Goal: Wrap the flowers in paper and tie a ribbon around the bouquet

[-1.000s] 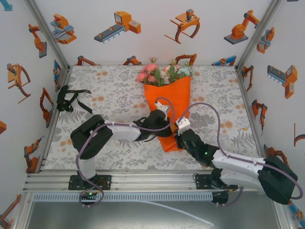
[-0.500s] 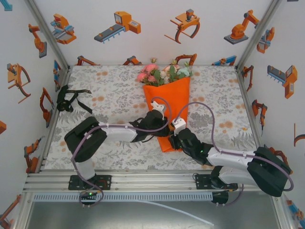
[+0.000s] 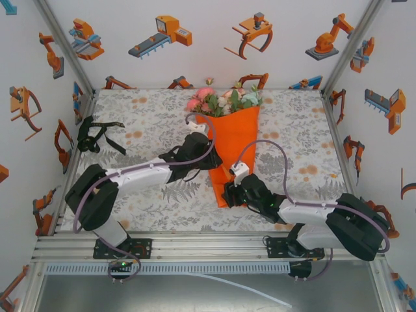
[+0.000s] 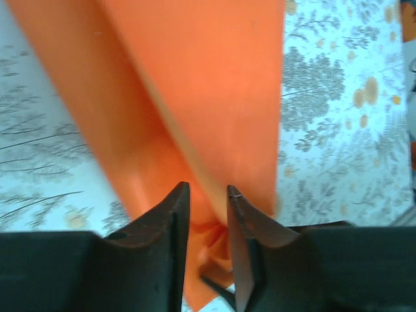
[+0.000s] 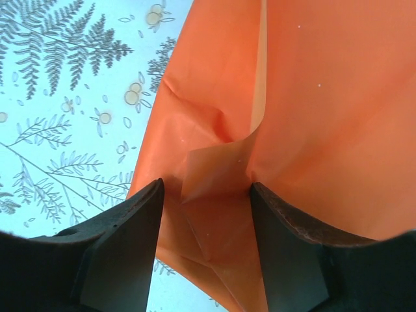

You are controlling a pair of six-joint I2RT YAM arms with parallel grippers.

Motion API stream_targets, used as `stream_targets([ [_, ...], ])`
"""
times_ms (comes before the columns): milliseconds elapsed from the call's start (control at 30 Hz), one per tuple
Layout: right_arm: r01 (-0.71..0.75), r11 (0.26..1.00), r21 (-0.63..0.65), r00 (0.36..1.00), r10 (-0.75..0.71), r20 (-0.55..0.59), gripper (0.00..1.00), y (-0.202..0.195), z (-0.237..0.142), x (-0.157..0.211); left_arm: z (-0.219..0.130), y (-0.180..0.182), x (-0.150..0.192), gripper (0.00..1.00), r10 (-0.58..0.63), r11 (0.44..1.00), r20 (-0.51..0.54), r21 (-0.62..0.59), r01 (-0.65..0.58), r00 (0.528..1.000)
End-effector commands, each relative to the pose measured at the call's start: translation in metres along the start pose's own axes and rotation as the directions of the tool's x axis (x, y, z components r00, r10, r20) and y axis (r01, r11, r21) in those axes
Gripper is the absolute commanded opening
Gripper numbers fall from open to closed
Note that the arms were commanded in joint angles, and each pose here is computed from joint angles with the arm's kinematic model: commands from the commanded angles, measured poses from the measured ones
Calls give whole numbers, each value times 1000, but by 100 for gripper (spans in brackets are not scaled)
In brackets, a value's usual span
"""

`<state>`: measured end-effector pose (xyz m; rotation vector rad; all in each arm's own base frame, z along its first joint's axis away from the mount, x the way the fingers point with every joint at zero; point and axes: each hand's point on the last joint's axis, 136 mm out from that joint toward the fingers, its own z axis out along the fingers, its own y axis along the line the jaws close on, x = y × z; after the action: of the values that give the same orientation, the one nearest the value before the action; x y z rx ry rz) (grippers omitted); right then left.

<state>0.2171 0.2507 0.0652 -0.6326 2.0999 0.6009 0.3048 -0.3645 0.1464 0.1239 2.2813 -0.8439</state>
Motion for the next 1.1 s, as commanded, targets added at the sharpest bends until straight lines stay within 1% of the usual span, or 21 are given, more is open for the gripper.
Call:
stream_targets([
  [0,-3,997,-71,1000,3,-6,55,14,3,-4,9,-37,3,27,-28,987,-60,156,37,998],
  [67,-3,997,-74,1000,3,-2,55,14,3,-5,16,-42,6,27,-42,982,-72,180,54,997],
  [200,9,998,-67,1000,-9,-13,55,13,3,-3,34,-28,19,27,-30,990,-100,132,44,994],
  [233,6,998,-63,1000,-7,-15,55,11,3,-2,38,-21,23,26,-20,995,-109,99,31,994],
  [300,6,998,-64,1000,-7,-13,55,12,1,-3,41,5,31,22,12,1000,-130,-22,-15,991],
  [367,2,998,-63,1000,-2,-8,55,11,-2,-6,40,28,35,21,58,989,-144,-130,-77,988],
  [433,-10,998,-65,1000,10,-6,59,12,-5,-10,37,44,37,19,80,976,-150,-190,-108,985],
  [533,-69,995,-65,998,69,-10,67,11,-11,-24,31,56,38,18,94,966,-148,-226,-126,985],
  [633,-147,984,-98,989,148,4,68,10,-19,-46,30,60,39,18,91,965,-146,-230,-123,985],
  [733,-248,959,-139,966,256,39,66,5,-27,-70,32,62,41,17,83,965,-144,-235,-116,986],
  [833,-334,926,-174,933,351,76,59,-4,-33,-88,33,64,41,17,75,966,-136,-236,-106,988],
  [933,-399,909,-123,906,411,102,53,-26,-30,-89,34,65,44,17,67,968,-141,-231,-99,988],
  [967,-416,906,-80,901,422,96,48,-35,-27,-84,35,64,44,17,66,970,-138,-223,-96,988],
  [1067,-392,920,13,919,391,43,41,-48,-18,-69,36,58,43,16,51,980,-120,-184,-73,991],
])
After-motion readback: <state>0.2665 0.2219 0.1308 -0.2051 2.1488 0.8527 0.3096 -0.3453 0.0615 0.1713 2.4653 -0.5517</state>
